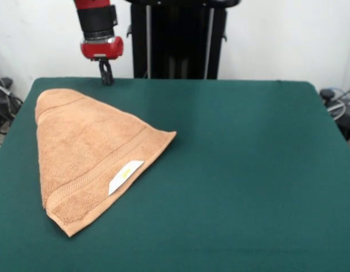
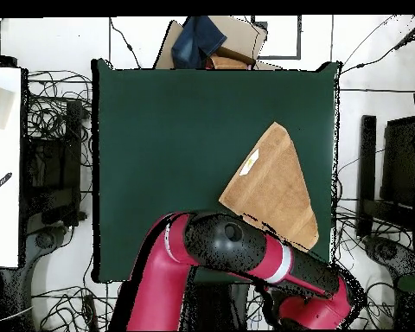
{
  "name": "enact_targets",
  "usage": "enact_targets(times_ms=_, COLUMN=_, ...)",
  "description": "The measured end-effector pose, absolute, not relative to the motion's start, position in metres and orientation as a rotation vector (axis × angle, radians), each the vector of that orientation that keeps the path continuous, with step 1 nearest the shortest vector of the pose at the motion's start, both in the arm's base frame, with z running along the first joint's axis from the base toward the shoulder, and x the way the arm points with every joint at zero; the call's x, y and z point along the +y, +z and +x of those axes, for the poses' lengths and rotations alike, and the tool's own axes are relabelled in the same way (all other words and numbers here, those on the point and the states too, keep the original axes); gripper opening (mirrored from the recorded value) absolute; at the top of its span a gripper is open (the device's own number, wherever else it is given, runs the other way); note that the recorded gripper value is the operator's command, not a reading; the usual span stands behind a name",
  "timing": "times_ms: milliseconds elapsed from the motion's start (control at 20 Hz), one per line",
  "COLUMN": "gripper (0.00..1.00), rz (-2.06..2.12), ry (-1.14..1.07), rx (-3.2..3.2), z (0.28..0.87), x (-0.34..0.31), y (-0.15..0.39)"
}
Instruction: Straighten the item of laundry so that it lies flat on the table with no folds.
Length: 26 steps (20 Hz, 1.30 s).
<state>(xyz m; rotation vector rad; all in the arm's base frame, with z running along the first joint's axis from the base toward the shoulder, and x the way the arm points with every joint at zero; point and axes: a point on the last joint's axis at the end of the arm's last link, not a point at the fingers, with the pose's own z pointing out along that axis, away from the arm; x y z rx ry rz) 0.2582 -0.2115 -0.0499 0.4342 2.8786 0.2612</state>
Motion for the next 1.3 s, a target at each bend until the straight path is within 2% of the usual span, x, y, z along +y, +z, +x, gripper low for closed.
enact_targets(times_ms=350, gripper=0.0, rz=0.37, ry=0.272, rx=3.005, z=0.24, x=-0.209, y=-0.026)
enact_targets(times_ms=900, gripper=0.0, rz=0.44, ry=0.103, rx=3.044, z=0.224, x=-0.219, y=0.013)
enact_targets(times_ms=1300, gripper=0.0, rz=0.459, ry=0.111, rx=3.037, z=0.221, x=-0.226, y=0.025)
